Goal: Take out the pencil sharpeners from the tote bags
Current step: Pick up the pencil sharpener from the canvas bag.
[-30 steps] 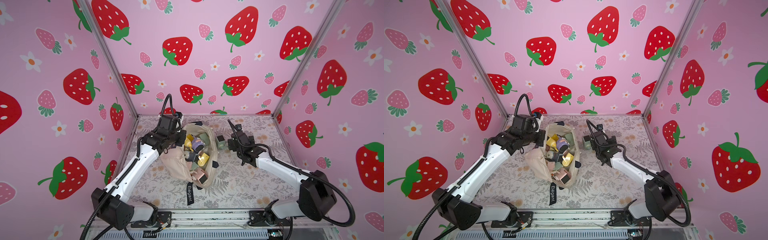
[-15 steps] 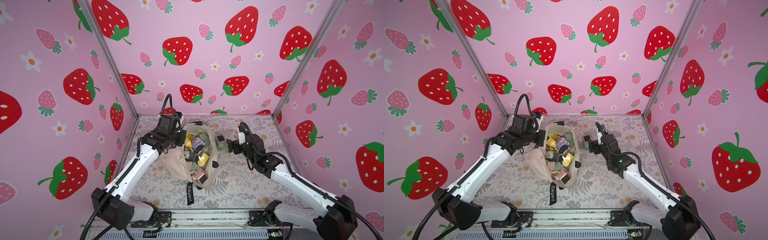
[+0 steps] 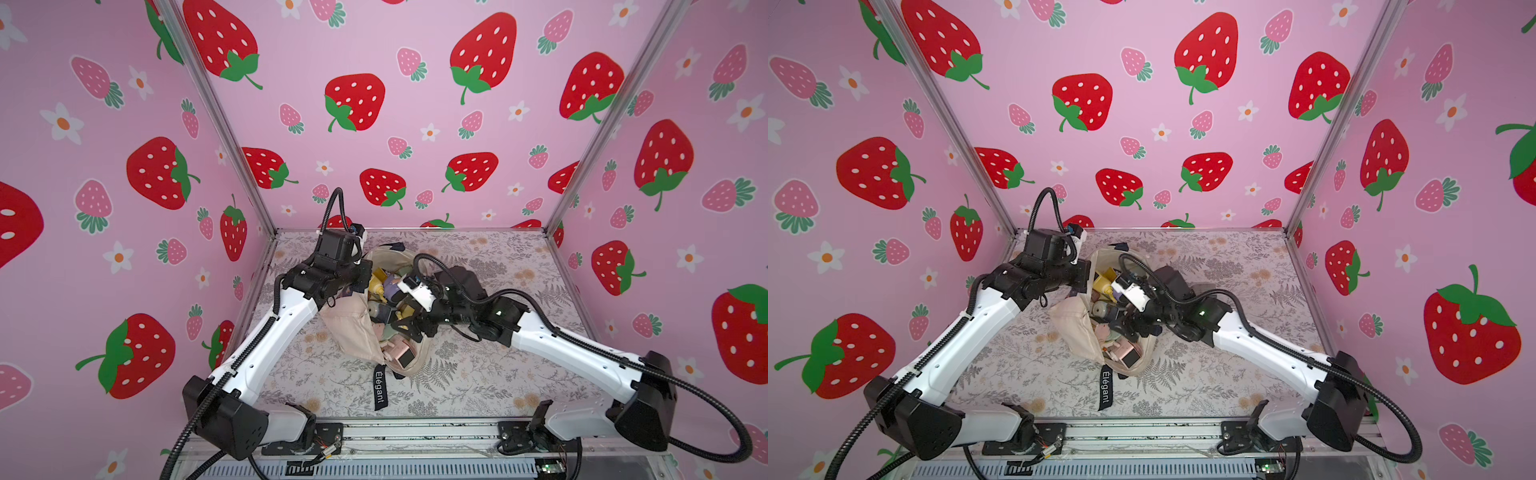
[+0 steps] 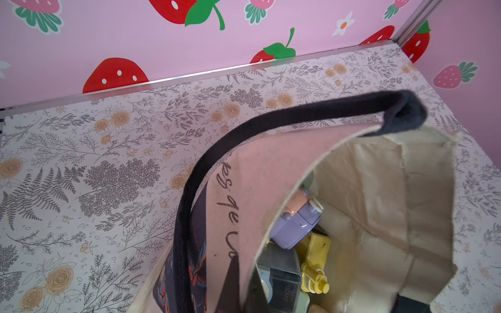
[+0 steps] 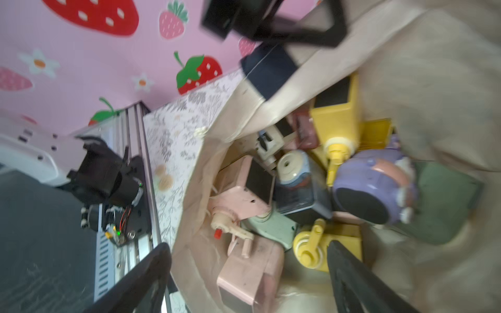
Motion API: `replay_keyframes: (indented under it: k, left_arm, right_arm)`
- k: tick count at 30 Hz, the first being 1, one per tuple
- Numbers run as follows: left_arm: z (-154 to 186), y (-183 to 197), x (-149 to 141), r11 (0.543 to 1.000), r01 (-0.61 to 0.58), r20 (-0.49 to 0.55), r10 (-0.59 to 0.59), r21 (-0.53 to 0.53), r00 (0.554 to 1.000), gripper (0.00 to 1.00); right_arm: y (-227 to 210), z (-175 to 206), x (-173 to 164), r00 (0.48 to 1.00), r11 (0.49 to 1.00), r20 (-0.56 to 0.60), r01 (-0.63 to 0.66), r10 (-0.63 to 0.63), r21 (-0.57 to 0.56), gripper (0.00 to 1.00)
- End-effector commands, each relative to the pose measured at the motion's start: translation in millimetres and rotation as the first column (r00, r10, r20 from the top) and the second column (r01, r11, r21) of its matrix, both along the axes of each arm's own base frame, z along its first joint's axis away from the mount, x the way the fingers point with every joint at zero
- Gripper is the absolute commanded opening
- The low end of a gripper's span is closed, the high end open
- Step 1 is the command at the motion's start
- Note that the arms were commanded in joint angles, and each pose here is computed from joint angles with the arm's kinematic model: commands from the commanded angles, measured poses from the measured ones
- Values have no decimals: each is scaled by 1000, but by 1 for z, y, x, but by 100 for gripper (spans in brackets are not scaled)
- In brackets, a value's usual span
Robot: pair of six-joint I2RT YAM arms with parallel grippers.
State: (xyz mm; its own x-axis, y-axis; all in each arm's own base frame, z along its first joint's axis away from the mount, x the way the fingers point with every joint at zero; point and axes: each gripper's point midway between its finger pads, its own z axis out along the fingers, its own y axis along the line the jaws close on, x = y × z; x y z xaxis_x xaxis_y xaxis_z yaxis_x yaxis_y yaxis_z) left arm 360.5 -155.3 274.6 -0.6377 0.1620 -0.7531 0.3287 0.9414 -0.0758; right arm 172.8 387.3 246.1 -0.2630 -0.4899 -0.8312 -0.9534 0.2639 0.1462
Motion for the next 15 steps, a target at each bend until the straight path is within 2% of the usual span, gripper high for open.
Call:
replay_keyframes:
  k: [1,5,10,14,15]
  left_arm:
    - [-2,1,-8,1000,10,-41,-10,11,999,0]
    - [-1,1,-9,1000,11,-34,-11,12,999,0]
    - [-2,1,-9,1000,11,-41,-11,13,999,0]
    - [-2,1,-9,1000,12,-39,-11,12,999,0]
    - [-2,1,-8,1000,12,-42,-11,13,999,0]
  right_arm:
    - [-13,-51,-14,999,963,15,-23,28,-269,91]
    - [-20,-97,-3,997,914,-15,64,-76,-400,91]
    - [-29,-126,9,984,864,-9,151,-177,-481,92]
    - [-25,-144,-4,985,860,-64,110,-163,-499,100]
    - [-21,-147,-10,986,862,-81,89,-149,-499,99]
